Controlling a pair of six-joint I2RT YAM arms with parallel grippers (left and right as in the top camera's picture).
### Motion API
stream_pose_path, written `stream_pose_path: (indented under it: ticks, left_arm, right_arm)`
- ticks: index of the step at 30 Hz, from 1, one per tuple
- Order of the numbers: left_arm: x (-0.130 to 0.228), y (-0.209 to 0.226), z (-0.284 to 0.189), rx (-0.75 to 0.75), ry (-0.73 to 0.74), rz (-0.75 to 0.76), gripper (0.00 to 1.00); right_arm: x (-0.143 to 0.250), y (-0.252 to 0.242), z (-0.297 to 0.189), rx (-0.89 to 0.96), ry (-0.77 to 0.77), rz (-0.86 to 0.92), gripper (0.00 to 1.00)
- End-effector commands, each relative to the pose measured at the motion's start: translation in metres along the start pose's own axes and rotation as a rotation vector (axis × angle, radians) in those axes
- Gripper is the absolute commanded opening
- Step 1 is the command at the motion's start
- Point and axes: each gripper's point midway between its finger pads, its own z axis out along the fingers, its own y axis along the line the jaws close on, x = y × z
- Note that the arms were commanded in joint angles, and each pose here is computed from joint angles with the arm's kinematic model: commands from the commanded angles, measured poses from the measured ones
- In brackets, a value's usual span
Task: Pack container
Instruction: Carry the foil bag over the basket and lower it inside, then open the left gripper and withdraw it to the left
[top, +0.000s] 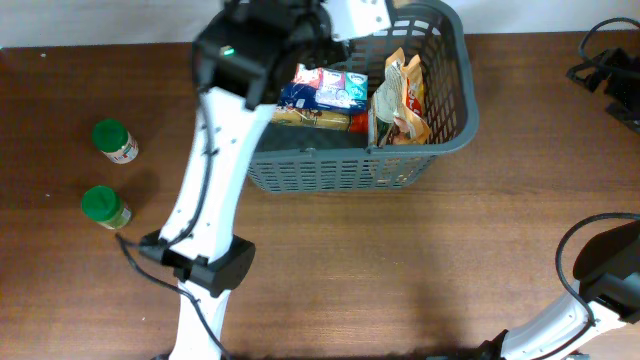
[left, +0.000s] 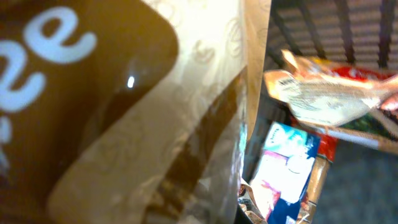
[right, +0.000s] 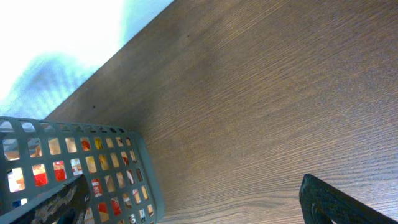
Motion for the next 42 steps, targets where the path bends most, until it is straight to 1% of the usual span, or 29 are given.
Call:
stream_pose_path:
  ticks: [1, 3, 6, 10, 11, 13, 14, 18, 19, 23, 27, 31, 35, 38, 40, 41, 42]
  left_arm:
    - [0.029, -0.028, 0.066, 0.093, 0.042, 0.128, 0.02]
    - [0.044, -0.045, 0.091, 0.143, 0.071, 0.165, 0.02]
    - [0.065, -0.068, 0.115, 0.207, 0.119, 0.182, 0.02]
    - [0.093, -0.085, 0.129, 0.252, 0.224, 0.187, 0.02]
    - [0.104, -0.087, 0.135, 0.251, 0.270, 0.201, 0.02]
    - [0.114, -0.088, 0.140, 0.250, 0.303, 0.209, 0.02]
    - [0.118, -0.088, 0.142, 0.249, 0.316, 0.209, 0.06]
    - [0.132, -0.093, 0.150, 0.259, 0.350, 0.202, 0.31]
    - [0.132, -0.091, 0.151, 0.251, 0.354, 0.203, 0.99]
    - [0.119, -0.087, 0.151, 0.225, 0.330, 0.204, 0.99]
    - [0.097, -0.077, 0.146, 0.169, 0.294, 0.141, 0.99]
    - [0.072, -0.056, 0.133, 0.089, 0.244, 0.068, 0.99]
    - [0.045, -0.022, 0.108, -0.026, 0.172, -0.057, 0.99]
    - [0.030, 0.002, 0.079, -0.098, 0.123, -0.185, 0.99]
    - [0.030, 0.017, 0.056, -0.148, 0.115, -0.271, 0.99]
    - [0.035, 0.028, 0.036, -0.185, 0.127, -0.335, 0.99]
    - [0.041, 0.033, 0.024, -0.202, 0.144, -0.358, 0.99]
  right_arm:
    - [0.001, 0.001, 0.003, -0.003, 0.006, -0.005, 0.99]
    - [0.001, 0.001, 0.003, -0.003, 0.006, -0.005, 0.99]
    - [0.001, 0.001, 0.003, -0.003, 0.006, -0.005, 0.99]
    - [0.001, 0.001, 0.003, -0.003, 0.006, -0.005, 0.99]
    - [0.001, 0.001, 0.003, -0.003, 0.006, -0.005, 0.99]
    - [0.001, 0.001, 0.003, -0.003, 0.006, -0.005, 0.99]
    - [0.001, 0.001, 0.003, -0.003, 0.006, -0.005, 0.99]
    - [0.001, 0.001, 0.003, -0.003, 0.006, -0.005, 0.99]
    - [0.001, 0.001, 0.003, -0.003, 0.006, -0.005, 0.99]
    - [0.001, 0.001, 0.003, -0.003, 0.006, -0.005, 0.99]
    - [0.001, 0.001, 0.003, -0.003, 0.006, -0.005, 0.99]
    - [0.001, 0.001, 0.003, -0.003, 0.006, -0.005, 0.99]
    - [0.001, 0.001, 0.003, -0.003, 0.006, -0.005, 0.99]
    - [0.001, 0.001, 0.003, -0.003, 0.006, -0.005, 0.99]
    - [0.001, 0.001, 0.003, -0.003, 0.006, -0.005, 0.99]
    - [0.001, 0.001, 0.003, -0.003, 0.006, -0.005, 0.99]
    - [0.001, 0.001, 0.003, -0.003, 0.006, -0.005, 0.99]
